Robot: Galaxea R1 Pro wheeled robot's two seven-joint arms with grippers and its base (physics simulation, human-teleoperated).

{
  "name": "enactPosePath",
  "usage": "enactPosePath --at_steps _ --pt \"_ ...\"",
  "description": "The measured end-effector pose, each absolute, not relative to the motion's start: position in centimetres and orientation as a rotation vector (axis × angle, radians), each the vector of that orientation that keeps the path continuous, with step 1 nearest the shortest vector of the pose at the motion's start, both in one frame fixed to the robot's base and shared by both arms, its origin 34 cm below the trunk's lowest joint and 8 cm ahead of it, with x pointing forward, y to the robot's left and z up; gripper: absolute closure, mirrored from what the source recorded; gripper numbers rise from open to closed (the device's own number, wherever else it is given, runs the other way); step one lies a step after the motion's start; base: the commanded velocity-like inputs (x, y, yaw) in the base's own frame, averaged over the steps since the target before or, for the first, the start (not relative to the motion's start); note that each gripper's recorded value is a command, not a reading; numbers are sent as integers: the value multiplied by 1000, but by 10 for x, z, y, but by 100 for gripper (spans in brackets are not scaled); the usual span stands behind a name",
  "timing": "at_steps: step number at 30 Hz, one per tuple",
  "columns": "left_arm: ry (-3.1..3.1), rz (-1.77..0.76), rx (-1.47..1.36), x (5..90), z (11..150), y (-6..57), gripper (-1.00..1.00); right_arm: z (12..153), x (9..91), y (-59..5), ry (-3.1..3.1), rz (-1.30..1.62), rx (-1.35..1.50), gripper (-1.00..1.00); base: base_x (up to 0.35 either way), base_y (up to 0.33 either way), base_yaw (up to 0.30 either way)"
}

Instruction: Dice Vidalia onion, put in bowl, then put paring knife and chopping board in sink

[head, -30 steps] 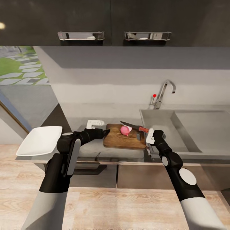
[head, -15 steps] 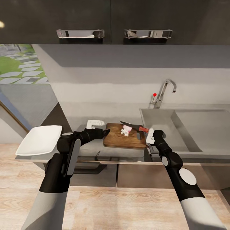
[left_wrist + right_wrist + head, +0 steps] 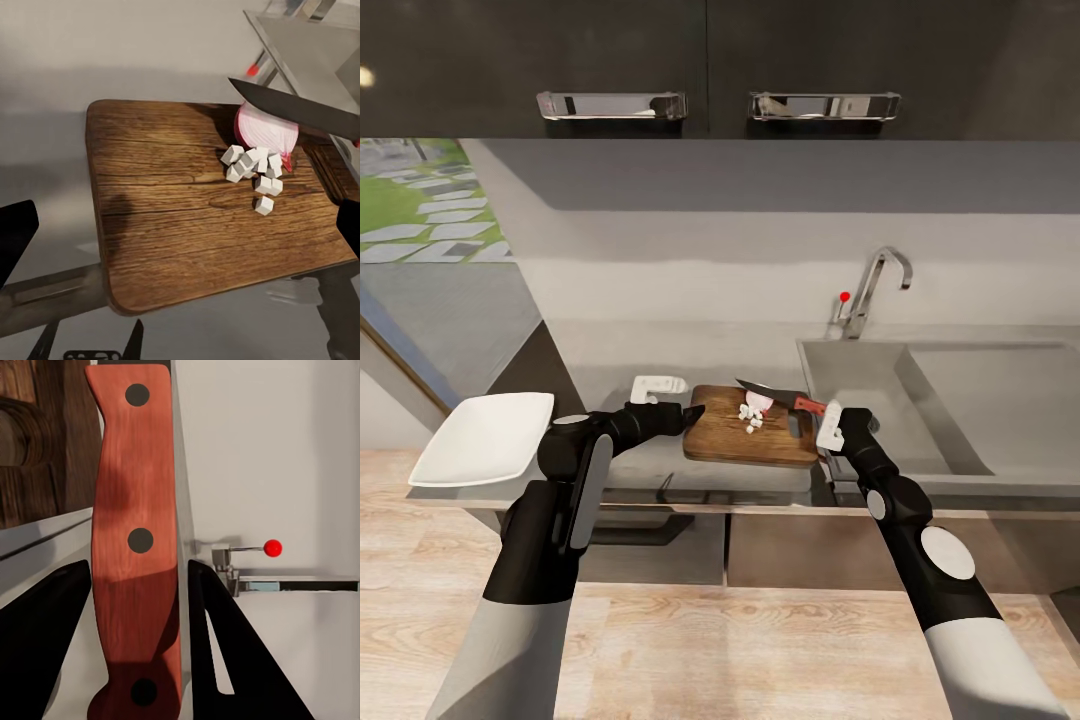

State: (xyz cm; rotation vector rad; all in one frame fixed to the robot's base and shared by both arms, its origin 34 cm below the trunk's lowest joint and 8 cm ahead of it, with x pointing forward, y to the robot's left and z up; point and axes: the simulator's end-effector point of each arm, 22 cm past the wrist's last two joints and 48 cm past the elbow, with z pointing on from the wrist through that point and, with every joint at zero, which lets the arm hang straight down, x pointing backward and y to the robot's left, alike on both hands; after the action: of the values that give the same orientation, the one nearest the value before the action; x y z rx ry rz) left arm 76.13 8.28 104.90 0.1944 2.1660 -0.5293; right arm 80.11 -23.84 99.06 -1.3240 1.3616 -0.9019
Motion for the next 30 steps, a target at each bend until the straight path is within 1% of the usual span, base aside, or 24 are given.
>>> enactPosePath --at_steps 30 --pt "2167 -528 195 761 1048 84 -100 990 801 -238 1363 -901 -1325 100 9 0 0"
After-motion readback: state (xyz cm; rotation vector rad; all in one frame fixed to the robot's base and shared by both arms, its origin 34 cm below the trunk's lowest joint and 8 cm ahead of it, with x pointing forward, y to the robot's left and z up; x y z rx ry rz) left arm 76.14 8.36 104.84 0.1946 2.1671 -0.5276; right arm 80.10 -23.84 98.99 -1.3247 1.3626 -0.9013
